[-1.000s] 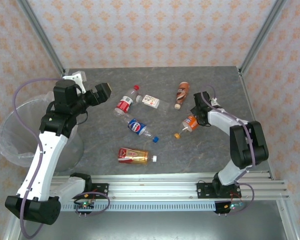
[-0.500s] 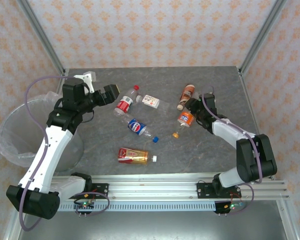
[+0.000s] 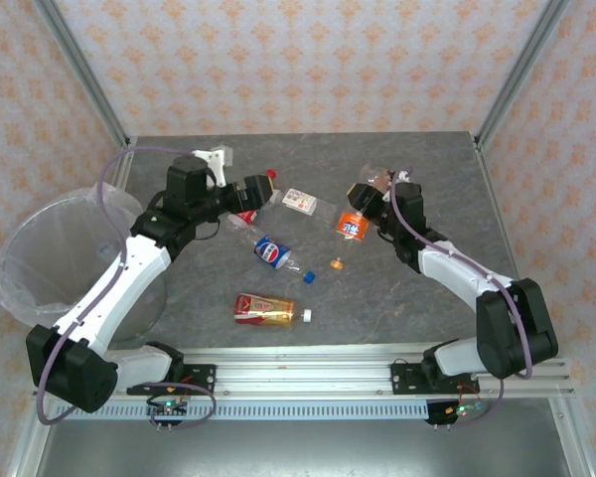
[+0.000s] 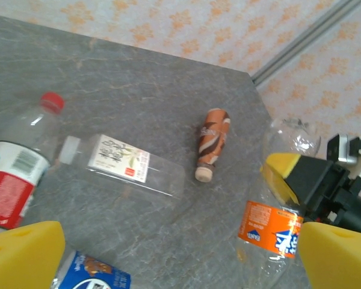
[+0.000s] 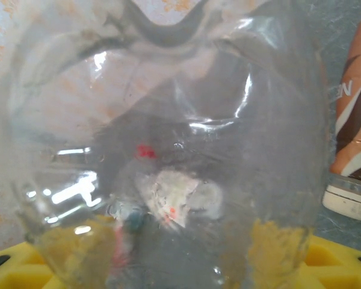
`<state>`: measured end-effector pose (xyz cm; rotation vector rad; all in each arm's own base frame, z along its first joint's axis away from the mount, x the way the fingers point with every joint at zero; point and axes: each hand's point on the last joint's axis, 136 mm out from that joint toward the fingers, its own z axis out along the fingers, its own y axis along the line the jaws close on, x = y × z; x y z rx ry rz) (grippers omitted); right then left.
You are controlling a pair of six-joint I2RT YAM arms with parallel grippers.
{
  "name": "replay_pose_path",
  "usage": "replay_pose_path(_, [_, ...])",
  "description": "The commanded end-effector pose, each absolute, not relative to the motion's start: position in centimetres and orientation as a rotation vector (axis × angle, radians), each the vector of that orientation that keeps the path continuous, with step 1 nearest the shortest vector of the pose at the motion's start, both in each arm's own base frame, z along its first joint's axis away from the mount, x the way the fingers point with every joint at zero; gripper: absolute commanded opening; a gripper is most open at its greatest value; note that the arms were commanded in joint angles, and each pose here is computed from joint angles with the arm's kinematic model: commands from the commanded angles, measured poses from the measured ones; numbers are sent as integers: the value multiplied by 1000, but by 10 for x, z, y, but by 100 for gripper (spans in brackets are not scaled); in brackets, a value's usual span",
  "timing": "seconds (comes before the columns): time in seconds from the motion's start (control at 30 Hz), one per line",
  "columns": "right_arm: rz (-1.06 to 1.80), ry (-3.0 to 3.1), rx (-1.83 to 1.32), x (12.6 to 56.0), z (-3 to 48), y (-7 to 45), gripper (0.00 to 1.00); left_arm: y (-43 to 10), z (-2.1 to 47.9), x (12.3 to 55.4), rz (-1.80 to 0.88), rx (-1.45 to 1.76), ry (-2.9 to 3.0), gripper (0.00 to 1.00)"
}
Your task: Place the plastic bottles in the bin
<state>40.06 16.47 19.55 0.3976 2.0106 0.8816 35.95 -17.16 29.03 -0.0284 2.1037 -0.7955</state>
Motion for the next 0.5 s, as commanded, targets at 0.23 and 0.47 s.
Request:
replay_pose_path(0.23, [1127,1838,252,398,294,204,40,-263,295,339,-979,397,2051,100])
replay_pose_path(0.47, [1209,1808,156,385,323,236,40,-302,287,332,-1036,528,2069,100])
